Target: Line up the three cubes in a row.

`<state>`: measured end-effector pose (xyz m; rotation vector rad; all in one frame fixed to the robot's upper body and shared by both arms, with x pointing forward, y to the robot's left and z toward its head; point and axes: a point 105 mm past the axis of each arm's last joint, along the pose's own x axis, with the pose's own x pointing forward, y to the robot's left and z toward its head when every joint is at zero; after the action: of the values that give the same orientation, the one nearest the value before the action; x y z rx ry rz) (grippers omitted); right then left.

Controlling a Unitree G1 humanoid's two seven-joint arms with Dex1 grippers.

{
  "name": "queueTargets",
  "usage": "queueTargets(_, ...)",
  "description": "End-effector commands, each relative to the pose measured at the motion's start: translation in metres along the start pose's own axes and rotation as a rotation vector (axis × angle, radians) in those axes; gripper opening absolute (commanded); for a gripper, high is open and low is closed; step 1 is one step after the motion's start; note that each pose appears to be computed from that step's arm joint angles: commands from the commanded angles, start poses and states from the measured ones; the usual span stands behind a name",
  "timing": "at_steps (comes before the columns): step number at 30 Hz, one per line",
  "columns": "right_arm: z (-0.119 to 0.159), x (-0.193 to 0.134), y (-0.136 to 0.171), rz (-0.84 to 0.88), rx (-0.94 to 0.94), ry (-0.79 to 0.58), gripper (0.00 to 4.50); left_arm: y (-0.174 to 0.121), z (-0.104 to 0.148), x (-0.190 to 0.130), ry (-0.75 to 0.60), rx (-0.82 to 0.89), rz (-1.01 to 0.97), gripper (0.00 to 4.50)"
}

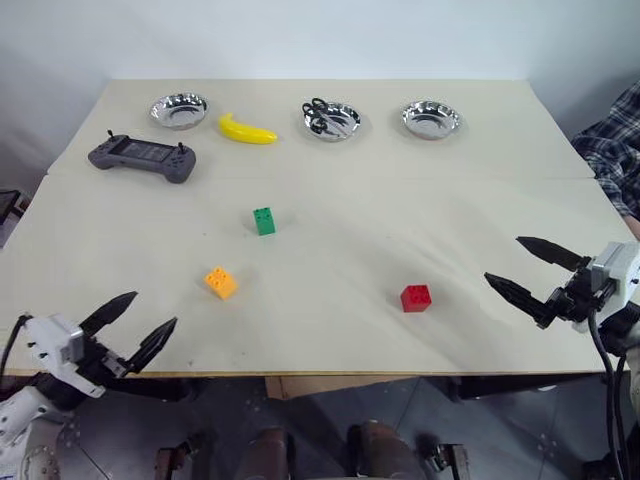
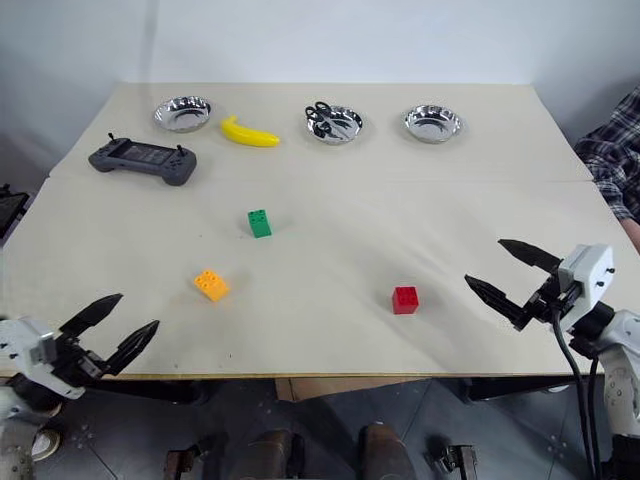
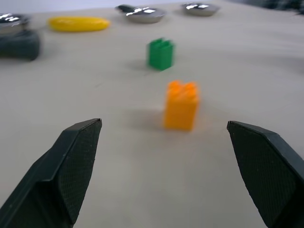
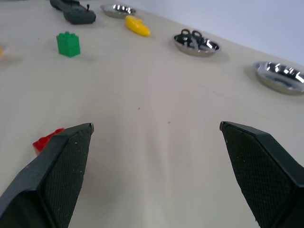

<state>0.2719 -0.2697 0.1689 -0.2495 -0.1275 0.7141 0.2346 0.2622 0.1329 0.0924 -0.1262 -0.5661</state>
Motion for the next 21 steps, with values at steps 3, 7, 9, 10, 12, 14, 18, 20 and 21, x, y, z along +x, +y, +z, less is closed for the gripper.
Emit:
queueTargets(3,0.015,0.009,0.006,0.079,-0.009,-0.024,4.47,-0.01,0.045,0.07,-0.018,0.084,-0.048,4.5)
queueTargets(7,0.021,0.02,0.022,0.183,0.014,-0.023,4.47,-0.001,0.052,0.107,0.128,0.112,0.078,4.5)
queueTargets(9,0.025,0.024,0.027,0.213,0.021,-0.029,4.47,-0.002,0.045,0.119,0.215,0.1,0.121,4.5)
queueTargets(10,0.026,0.027,0.029,0.228,0.021,-0.031,4.47,-0.002,0.044,0.126,0.236,0.092,0.151,4.5)
queueTargets(12,0.031,0.033,0.033,0.265,0.027,-0.041,4.47,-0.002,0.04,0.144,0.298,0.057,0.231,4.5)
queueTargets(14,0.034,0.038,0.038,0.303,0.027,-0.046,4.47,-0.006,0.04,0.163,0.307,0.014,0.271,4.5)
queueTargets(18,0.036,0.042,0.043,0.34,0.038,-0.046,4.47,-0.014,0.041,0.189,0.288,-0.04,0.321,4.5)
queueTargets(20,0.036,0.043,0.045,0.357,0.035,-0.038,4.47,-0.022,0.035,0.197,0.315,-0.109,0.312,4.5)
queueTargets(21,0.036,0.042,0.045,0.362,0.039,-0.036,4.47,-0.022,0.033,0.199,0.321,-0.13,0.331,4.5)
